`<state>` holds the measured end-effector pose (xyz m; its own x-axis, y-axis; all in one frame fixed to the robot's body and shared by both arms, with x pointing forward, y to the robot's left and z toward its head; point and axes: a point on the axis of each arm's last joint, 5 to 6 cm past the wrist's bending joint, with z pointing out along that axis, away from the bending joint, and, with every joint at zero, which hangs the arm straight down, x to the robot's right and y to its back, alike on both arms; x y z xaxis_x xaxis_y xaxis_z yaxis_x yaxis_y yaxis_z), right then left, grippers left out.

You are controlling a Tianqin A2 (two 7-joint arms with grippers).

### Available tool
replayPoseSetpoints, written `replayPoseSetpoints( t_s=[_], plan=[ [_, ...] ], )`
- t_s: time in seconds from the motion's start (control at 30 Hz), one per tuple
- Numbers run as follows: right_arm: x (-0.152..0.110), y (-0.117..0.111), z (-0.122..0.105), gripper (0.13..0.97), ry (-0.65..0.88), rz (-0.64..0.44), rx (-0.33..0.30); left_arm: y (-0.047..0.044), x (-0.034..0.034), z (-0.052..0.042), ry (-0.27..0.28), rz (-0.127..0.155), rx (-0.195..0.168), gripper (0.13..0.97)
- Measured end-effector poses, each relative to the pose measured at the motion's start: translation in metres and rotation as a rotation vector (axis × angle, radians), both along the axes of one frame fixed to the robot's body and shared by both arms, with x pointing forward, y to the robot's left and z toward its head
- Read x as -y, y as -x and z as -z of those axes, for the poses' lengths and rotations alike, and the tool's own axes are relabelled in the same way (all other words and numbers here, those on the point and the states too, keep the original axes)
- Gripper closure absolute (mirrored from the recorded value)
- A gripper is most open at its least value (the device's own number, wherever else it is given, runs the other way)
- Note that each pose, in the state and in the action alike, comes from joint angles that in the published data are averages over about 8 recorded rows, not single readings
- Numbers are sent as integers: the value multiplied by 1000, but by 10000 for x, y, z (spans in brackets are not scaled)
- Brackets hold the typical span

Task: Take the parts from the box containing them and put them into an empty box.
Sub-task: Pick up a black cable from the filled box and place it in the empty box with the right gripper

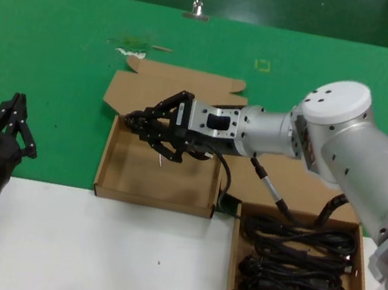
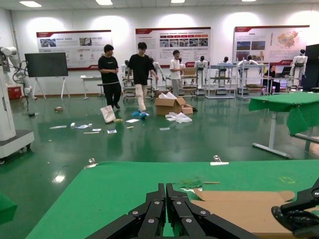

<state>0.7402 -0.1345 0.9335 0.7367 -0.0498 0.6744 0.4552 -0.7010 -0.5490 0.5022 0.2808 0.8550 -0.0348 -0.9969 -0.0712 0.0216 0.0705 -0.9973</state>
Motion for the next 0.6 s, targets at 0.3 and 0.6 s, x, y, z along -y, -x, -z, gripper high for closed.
replayPoseSetpoints(
  t_s=[0.3,0.6],
  plan=[
    [-73,65,213,861,12,46,3,0,0,0,0,0,0,946],
    [-76,108,366,861,31,78,24,0,0,0,0,0,0,946]
  ],
)
